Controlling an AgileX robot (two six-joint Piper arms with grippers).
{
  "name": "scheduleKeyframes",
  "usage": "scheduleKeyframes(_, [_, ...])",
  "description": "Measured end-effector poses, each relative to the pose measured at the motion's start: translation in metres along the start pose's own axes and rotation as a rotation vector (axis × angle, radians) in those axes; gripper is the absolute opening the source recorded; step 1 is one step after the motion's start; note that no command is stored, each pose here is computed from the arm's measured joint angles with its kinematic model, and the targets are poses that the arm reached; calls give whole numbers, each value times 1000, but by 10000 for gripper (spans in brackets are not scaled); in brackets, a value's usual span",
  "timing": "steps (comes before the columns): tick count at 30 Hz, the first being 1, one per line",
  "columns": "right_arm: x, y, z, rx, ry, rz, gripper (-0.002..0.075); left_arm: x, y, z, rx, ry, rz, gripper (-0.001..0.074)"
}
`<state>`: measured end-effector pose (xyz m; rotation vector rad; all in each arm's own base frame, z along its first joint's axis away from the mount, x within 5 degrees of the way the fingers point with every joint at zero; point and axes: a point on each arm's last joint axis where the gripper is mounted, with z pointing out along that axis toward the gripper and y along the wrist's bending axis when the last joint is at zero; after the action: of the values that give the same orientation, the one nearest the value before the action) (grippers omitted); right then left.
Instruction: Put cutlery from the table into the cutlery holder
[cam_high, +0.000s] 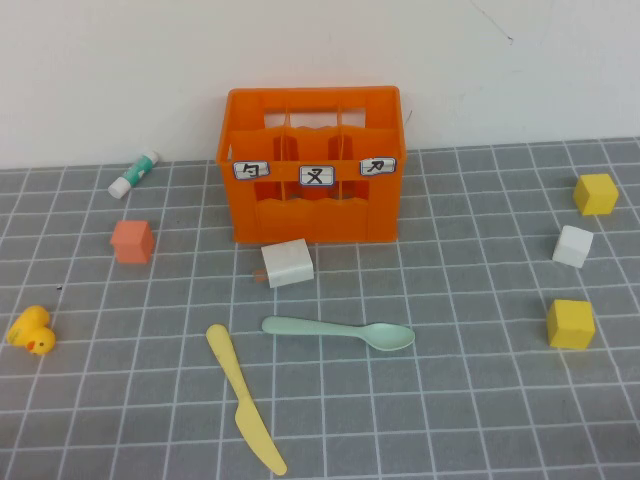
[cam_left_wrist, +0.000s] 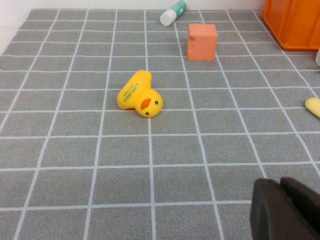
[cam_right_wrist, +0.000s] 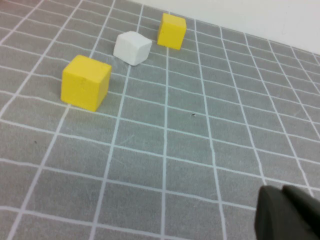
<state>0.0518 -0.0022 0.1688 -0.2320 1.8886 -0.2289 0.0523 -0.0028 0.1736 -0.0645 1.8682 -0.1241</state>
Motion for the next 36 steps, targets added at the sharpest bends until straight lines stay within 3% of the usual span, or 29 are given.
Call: scheduleKeyframes(36, [-1,2,0,-29,-8,6,-3,0,0,0,0,0,2,-1])
